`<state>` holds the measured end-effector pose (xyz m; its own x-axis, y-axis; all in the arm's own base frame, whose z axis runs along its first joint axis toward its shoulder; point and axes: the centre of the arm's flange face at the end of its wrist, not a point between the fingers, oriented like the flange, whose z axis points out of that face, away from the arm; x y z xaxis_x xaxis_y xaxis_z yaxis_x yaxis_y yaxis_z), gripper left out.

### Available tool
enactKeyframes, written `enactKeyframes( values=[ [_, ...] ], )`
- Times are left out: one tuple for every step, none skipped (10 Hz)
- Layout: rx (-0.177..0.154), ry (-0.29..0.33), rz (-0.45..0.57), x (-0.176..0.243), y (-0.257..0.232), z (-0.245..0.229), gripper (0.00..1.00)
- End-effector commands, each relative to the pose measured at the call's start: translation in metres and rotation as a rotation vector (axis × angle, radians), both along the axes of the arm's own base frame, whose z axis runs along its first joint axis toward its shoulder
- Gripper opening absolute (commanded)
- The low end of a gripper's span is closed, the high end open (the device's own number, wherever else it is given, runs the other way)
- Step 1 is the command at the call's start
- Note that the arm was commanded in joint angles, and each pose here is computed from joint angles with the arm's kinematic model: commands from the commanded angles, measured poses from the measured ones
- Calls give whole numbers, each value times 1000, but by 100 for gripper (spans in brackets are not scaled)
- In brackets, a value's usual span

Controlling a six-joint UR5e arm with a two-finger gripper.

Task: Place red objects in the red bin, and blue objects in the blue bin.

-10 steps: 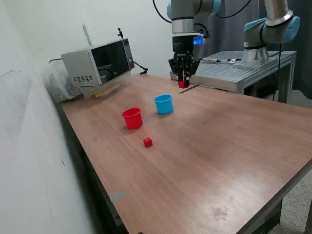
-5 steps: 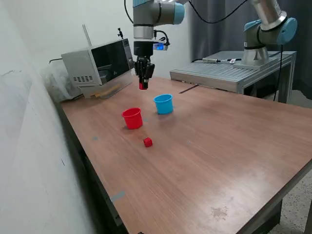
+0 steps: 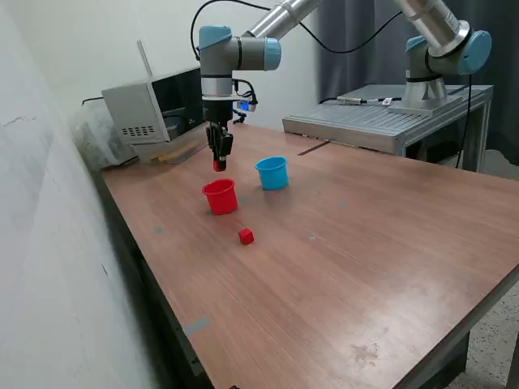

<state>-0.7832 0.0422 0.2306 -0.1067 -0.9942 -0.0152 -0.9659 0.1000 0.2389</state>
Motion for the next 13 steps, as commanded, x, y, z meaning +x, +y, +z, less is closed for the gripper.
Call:
enactKeyframes(
  values=[
    [1,5,-2,-7,3,-15,0],
    [2,7,-2,-8,3,-17,0],
    [1,6,-2,-7,3,-17,0],
    [3,5,-6,-7,6,-17,0],
    [3,2,-11,-6,10,-19,0],
    [3,0,-15,-5,13,-20,0],
    [15,-6,-21,-4,17,-21,100],
    [19,-8,-24,-4,18,-22,100],
    [28,-9,-26,-3,19,-20,100],
    [35,-10,-28,-3,21,-19,100],
    [41,-4,-31,-1,22,-11,100],
    [44,8,-29,3,20,4,100],
    [43,11,-17,15,7,18,100]
  ],
)
